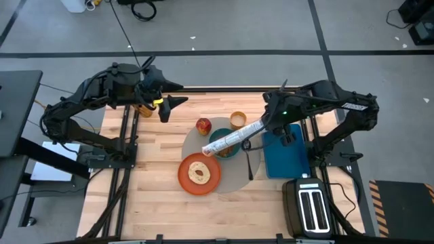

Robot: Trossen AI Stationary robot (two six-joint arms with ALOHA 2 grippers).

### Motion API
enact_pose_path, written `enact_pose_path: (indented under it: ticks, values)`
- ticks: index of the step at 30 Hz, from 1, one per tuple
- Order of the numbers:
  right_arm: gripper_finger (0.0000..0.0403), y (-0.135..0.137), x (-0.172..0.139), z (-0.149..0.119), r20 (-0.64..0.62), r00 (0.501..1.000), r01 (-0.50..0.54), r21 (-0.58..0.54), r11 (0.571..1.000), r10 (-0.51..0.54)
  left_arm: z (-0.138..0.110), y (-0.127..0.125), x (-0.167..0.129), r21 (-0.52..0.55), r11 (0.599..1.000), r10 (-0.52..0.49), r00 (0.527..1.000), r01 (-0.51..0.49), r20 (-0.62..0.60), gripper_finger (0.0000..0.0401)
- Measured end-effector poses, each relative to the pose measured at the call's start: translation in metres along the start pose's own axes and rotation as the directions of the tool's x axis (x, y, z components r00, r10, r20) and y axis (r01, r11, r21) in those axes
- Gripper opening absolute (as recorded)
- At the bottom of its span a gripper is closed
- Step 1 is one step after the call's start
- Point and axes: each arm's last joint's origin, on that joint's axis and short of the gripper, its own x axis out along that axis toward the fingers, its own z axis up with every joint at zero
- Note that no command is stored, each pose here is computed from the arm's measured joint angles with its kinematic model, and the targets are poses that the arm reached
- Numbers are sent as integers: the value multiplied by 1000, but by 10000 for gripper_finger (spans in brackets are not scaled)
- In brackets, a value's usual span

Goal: Arrange a breakfast setting
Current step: Pour the cereal from the cereal box into the green bowl

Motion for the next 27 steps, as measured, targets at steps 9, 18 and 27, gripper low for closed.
enact_pose_path:
  ticks: [9, 18, 27]
  values:
    - [189, 3, -11, -6, 51, 998, -45, 62, 997, 41, 1, 0, 0, -1, 1000, -2, 1000, 2, 8, 242]
    - [189, 3, -10, -7, 25, 999, -36, 70, 997, 34, 2, 0, 0, -7, 1000, -4, 1000, 4, 21, 242]
    - [189, 3, -10, -6, 45, 998, -51, 66, 997, 48, 3, -1, 0, -13, 1000, -5, 1000, 6, 27, 242]
